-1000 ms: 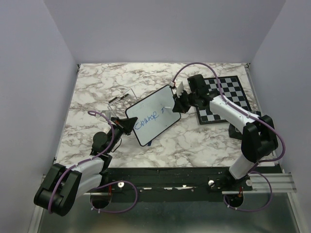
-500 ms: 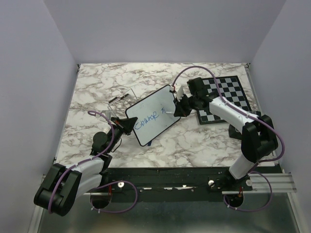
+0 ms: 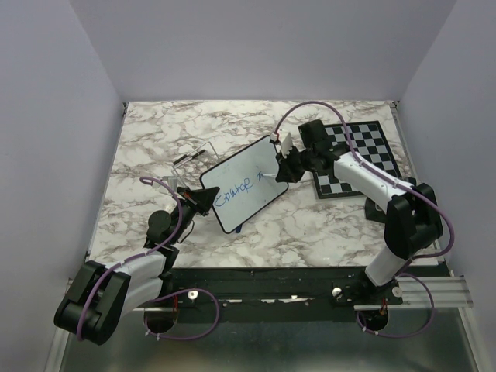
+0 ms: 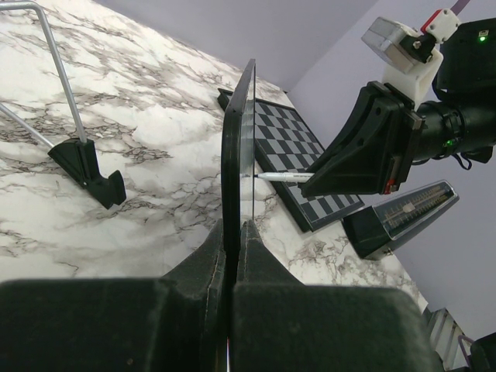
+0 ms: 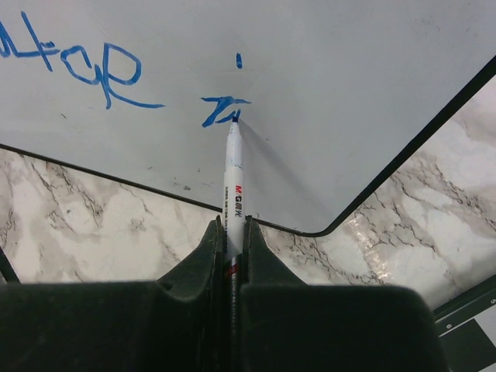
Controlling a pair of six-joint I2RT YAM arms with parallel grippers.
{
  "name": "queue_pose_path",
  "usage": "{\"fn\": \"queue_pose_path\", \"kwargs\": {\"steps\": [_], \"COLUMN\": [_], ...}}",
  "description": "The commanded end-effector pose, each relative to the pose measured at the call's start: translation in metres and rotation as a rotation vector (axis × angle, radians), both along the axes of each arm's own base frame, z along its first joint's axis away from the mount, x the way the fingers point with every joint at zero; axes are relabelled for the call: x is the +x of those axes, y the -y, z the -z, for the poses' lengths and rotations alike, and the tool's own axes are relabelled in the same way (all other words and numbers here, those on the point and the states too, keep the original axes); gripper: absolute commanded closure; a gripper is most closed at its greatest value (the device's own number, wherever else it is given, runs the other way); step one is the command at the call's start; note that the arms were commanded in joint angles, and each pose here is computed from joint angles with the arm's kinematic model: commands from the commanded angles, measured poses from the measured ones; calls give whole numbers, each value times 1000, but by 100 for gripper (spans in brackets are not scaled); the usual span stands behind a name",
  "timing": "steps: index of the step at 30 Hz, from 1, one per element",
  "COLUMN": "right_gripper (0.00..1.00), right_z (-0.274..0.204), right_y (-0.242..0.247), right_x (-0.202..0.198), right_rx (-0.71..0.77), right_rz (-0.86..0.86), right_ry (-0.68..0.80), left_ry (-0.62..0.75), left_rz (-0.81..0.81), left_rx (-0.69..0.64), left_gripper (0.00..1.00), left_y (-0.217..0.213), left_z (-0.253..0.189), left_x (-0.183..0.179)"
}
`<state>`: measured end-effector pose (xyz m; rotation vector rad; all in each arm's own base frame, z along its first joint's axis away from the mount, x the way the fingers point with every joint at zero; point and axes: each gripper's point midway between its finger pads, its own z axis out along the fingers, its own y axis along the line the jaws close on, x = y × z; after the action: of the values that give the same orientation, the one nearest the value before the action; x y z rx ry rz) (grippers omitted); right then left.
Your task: Write a sentence on the whiteboard
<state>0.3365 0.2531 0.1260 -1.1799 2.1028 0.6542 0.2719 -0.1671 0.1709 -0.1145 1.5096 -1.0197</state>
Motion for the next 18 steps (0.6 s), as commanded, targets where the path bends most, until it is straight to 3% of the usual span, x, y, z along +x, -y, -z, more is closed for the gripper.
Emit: {"fn": "queue_pose_path", "kwargs": {"steps": [1, 18], "right_gripper": [99, 99], "right_z": [-10, -10], "right_y": [-6, 3], "right_x": [9, 27], "right_rx": [27, 12], "right_rz": [9, 93], "right_ry": [8, 22], "left_ry": [15, 18], "left_rz": [36, 36], "left_rx": [34, 36], "left_gripper": [100, 100], "left_y": [4, 4], "left_z": [6, 5], "left_x": [-9, -8]}}
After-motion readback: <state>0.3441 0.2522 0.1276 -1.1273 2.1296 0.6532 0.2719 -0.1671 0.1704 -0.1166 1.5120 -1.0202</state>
